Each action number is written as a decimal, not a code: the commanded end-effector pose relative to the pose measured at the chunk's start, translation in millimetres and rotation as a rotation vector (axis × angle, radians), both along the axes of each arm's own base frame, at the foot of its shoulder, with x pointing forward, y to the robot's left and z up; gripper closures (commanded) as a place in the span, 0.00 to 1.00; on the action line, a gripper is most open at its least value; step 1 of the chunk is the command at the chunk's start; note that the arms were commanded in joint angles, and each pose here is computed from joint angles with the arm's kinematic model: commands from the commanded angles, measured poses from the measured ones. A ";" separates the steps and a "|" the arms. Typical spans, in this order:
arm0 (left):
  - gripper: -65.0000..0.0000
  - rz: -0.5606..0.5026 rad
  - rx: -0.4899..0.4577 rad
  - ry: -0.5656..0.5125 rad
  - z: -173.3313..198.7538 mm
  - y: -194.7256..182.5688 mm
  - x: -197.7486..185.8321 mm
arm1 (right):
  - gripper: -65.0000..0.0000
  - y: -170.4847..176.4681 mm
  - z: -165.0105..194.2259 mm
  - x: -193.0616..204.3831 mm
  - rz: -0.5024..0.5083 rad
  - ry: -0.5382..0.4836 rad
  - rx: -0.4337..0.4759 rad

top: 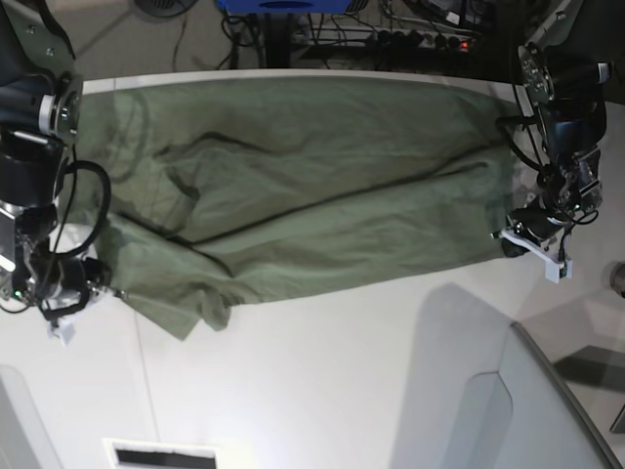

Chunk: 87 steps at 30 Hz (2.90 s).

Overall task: Layout the t-shirt on the table in an organized manner, then fold the t-shirt properly
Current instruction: 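Move the left gripper along the side edge and grasp the hem corner, then grasp the other hem corner with the right gripper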

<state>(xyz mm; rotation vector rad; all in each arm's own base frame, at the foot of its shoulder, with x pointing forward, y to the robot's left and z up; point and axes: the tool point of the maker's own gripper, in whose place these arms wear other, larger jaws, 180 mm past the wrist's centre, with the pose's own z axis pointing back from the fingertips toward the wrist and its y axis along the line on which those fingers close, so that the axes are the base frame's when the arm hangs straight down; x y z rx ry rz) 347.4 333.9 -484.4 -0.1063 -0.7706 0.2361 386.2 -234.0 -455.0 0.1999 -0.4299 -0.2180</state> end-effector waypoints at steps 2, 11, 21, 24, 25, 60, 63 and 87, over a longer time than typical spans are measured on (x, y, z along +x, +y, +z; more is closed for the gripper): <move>1.00 -0.022 0.007 0.034 -4.1 -3.0 -3.0 | 0.99 -7.1 16.5 15.8 -0.004 -0.054 -0.009; 1.00 -0.047 0.052 -0.062 32.1 1.6 33.0 | 0.99 -6.7 17.9 18.2 -0.006 -0.066 -0.009; 1.00 -0.092 0.111 -0.186 102.2 -1.4 89.4 | 0.99 -10.1 34.1 37.2 -0.018 -0.146 -0.021; 1.00 -0.120 0.131 -0.222 120.3 -7.6 105.8 | 0.99 -11.3 49.6 52.7 -0.019 -0.193 -0.024; 1.00 -0.139 0.137 -0.218 119.9 -12.1 107.5 | 0.99 -12.9 54.6 57.1 -0.019 -0.208 -0.028; 1.00 -0.164 0.154 -0.209 118.4 -14.9 105.9 | 0.99 -19.6 32.5 58.8 0.125 -0.364 -0.130; 1.00 -0.171 0.170 -0.224 123.8 -14.6 105.7 | 0.99 -20.3 43.4 65.7 0.172 -0.399 -0.172; 1.00 -0.228 0.234 -0.181 123.8 -20.7 83.2 | 0.99 -2.7 39.6 65.6 0.295 -0.379 -0.222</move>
